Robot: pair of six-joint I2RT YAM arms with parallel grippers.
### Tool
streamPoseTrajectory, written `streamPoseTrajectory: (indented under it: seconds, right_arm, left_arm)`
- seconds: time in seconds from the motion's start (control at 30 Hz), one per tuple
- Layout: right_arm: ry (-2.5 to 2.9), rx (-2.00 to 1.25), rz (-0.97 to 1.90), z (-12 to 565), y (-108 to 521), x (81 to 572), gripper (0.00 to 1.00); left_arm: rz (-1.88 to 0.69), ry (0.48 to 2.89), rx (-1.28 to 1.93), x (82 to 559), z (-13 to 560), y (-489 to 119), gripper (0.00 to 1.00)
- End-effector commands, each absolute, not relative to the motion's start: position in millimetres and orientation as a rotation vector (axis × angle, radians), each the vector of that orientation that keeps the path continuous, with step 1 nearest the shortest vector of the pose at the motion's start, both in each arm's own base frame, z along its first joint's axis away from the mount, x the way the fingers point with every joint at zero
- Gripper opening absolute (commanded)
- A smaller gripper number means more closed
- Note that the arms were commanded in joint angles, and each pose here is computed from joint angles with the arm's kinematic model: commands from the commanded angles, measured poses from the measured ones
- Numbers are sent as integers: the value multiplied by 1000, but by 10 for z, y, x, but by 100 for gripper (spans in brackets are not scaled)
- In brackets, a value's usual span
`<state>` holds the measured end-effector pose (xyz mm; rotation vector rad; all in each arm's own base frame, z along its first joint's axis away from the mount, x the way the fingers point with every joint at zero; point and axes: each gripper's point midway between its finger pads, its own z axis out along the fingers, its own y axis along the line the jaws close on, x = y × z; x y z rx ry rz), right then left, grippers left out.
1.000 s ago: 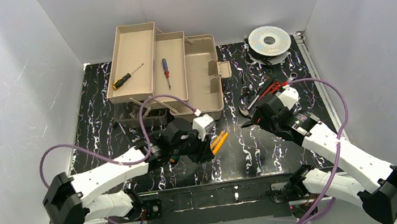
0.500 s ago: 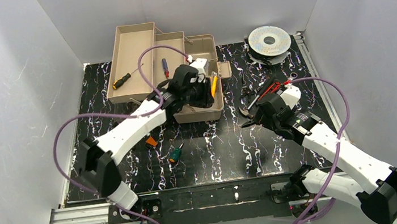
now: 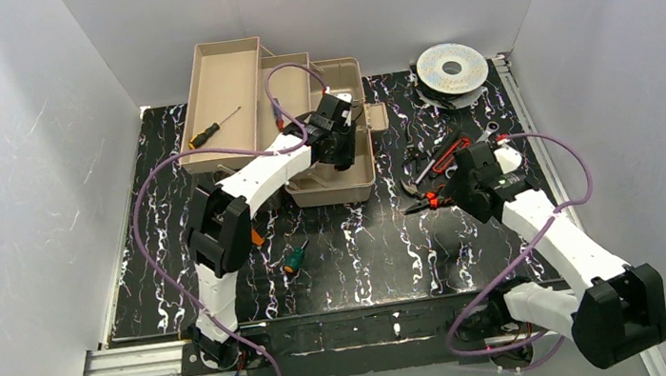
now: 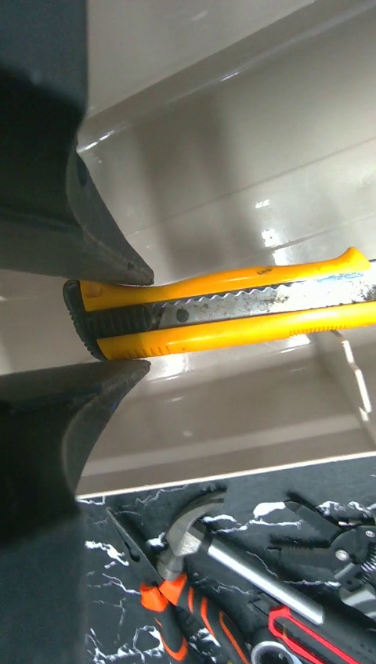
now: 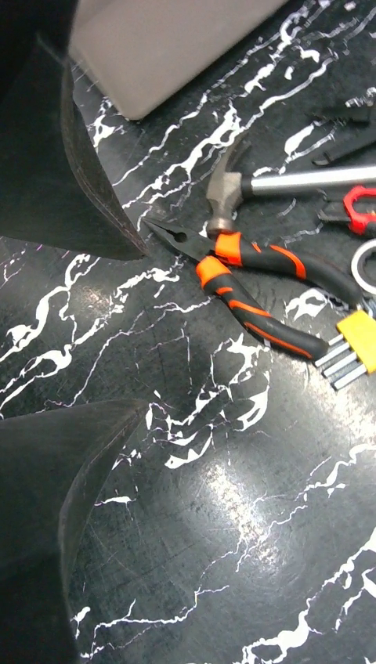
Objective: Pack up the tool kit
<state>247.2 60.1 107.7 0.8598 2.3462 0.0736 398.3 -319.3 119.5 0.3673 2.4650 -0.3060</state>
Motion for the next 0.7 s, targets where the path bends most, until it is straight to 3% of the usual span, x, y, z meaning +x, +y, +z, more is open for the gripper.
streamPoseTrajectory:
  seconds: [0.0,0.07,0.27,0.4,0.67]
  right_arm:
    - [2360,977,196,965,638,2598,72]
    - [2354,1068,181,907,591,2626,71]
    - [2330,1205,195,806,603,2806,66]
    - [2310,1288,169,735,591,2894,61]
    - [2260,1355,44,629,411,3032,60]
  left_arm:
    - [-341,2391,355,4029,1586,-3188,46]
    - [-390,2358,373,4008,1719,-3230,57]
    - [-488,2281,443,3804,2099,-3255,75]
    - [-564,2169,475,3507,2413,-3205,98]
    - [-673,2040,453,2729,2462,-2776,98]
